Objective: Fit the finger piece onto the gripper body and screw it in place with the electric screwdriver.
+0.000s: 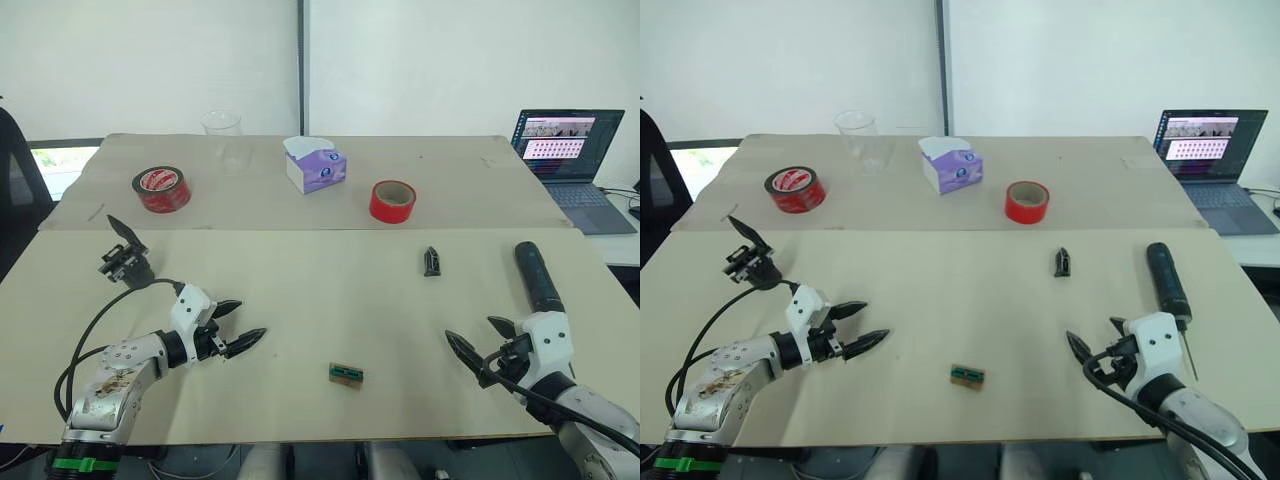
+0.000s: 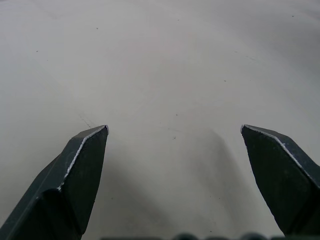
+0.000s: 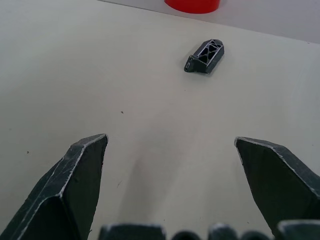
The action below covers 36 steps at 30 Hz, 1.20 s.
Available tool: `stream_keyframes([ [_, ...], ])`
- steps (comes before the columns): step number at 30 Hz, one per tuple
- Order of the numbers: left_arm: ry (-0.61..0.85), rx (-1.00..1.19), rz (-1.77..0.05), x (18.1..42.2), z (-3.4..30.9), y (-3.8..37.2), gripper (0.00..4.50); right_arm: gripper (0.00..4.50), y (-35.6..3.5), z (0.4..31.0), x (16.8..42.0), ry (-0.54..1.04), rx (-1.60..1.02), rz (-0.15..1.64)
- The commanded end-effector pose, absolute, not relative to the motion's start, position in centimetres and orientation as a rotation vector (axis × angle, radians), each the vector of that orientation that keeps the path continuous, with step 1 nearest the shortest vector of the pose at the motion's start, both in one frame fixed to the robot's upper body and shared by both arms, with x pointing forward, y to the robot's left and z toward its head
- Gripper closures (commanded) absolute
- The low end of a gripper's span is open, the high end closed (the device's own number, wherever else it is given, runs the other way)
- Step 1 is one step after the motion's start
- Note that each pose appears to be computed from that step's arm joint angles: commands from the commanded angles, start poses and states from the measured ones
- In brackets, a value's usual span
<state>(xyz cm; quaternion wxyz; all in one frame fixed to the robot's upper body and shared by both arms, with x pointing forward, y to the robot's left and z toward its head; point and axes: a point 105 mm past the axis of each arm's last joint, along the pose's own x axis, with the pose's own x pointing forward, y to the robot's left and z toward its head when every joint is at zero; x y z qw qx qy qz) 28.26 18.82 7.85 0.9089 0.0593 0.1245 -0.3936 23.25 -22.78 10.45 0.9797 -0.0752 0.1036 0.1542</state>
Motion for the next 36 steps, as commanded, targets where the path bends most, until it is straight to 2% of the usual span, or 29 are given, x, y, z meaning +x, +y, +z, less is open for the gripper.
stream_keyframes([
  [1,0.183,0.108,-0.776,28.3,9.0,18.0,0.02,0.0,-22.4,11.6,23.5,0.16,-0.183,0.335],
  [4,0.127,0.055,-0.649,28.0,9.5,17.4,0.02,0.0,-21.0,13.0,24.3,0.119,-0.211,0.45],
  [8,0.081,0.029,-0.474,26.6,9.8,18.9,0.02,0.0,-18.0,15.0,25.2,0.077,-0.221,0.686],
  [12,0.04,-0.009,-0.183,24.8,9.9,22.8,0.02,0.0,-14.9,17.0,25.7,0.052,-0.223,0.963],
  [15,0.043,-0.037,0.031,23.2,9.5,26.4,0.02,0.0,-13.3,18.2,26.5,0.037,-0.254,1.086],
  [18,0.063,-0.013,0.119,22.5,9.1,29.1,0.02,0.0,-11.5,18.8,26.9,0.023,-0.264,1.19],
  [22,0.054,0.029,0.147,24.2,9.6,32.2,0.02,0.0,-10.0,19.1,26.5,0.012,-0.277,1.281],
  [28,0.06,0.07,0.14,27.7,9.7,35.1,0.02,0.0,-9.5,19.3,26.4,-0.005,-0.269,1.277],
  [36,0.06,0.093,0.096,32.1,9.4,34.8,0.02,0.0,-10.1,19.7,25.6,0.001,-0.269,1.233],
])
